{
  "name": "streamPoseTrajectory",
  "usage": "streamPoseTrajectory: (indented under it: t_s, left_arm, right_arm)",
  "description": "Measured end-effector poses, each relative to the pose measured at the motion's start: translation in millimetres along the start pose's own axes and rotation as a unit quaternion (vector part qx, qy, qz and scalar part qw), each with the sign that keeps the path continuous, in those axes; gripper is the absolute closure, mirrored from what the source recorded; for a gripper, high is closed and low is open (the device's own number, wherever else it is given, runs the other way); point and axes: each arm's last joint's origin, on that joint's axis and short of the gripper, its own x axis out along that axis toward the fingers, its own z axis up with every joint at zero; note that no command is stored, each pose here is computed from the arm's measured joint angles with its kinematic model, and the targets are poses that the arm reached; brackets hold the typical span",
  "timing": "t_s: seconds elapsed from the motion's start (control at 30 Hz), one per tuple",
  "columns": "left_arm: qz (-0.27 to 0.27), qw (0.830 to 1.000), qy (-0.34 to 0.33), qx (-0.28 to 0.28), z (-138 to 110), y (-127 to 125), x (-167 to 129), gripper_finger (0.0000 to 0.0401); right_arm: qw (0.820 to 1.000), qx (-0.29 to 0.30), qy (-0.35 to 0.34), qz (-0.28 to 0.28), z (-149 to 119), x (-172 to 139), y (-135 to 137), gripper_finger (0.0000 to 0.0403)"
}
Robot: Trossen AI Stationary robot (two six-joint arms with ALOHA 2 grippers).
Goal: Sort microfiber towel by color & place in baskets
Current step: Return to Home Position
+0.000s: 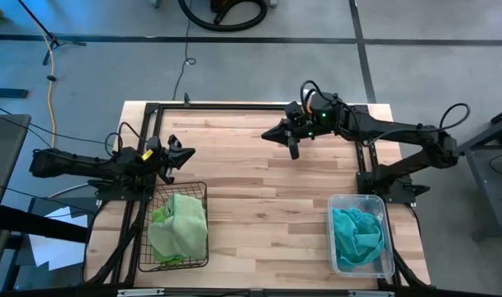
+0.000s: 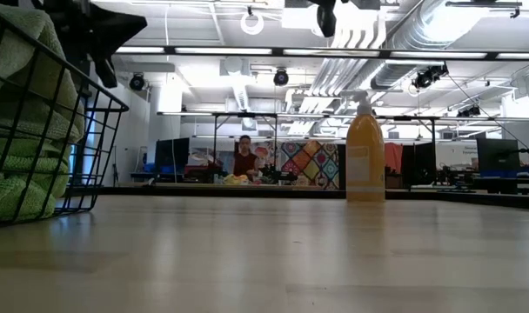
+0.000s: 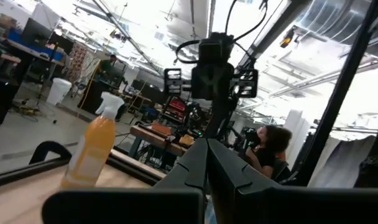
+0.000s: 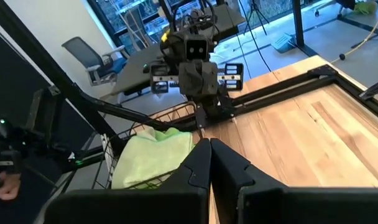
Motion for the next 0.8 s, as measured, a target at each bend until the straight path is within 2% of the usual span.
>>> streamPoseTrajectory:
  t_s: [0.37, 0.53, 0.63, 0.8]
  left_arm:
    - [-0.014, 1.000, 0.015, 0.018, -2, -2, -1, 0.0401]
    - [-0.009, 0.999, 0.029, 0.018, -5, -1, -1, 0.0401]
    - [-0.006, 0.998, 0.041, 0.039, -7, 0, -1, 0.0401]
    - [0.001, 0.997, 0.062, 0.054, -11, 2, -1, 0.0401]
  right_arm:
    - [1.000, 0.007, 0.029, -0.008, 1, -41, 21, 0.0403]
    - [0.997, -0.034, 0.061, -0.029, -8, -70, 42, 0.0403]
    - [0.997, -0.050, 0.051, -0.039, -23, -89, 49, 0.0403]
    - [1.000, -0.004, -0.005, -0.010, -72, -119, 47, 0.0403]
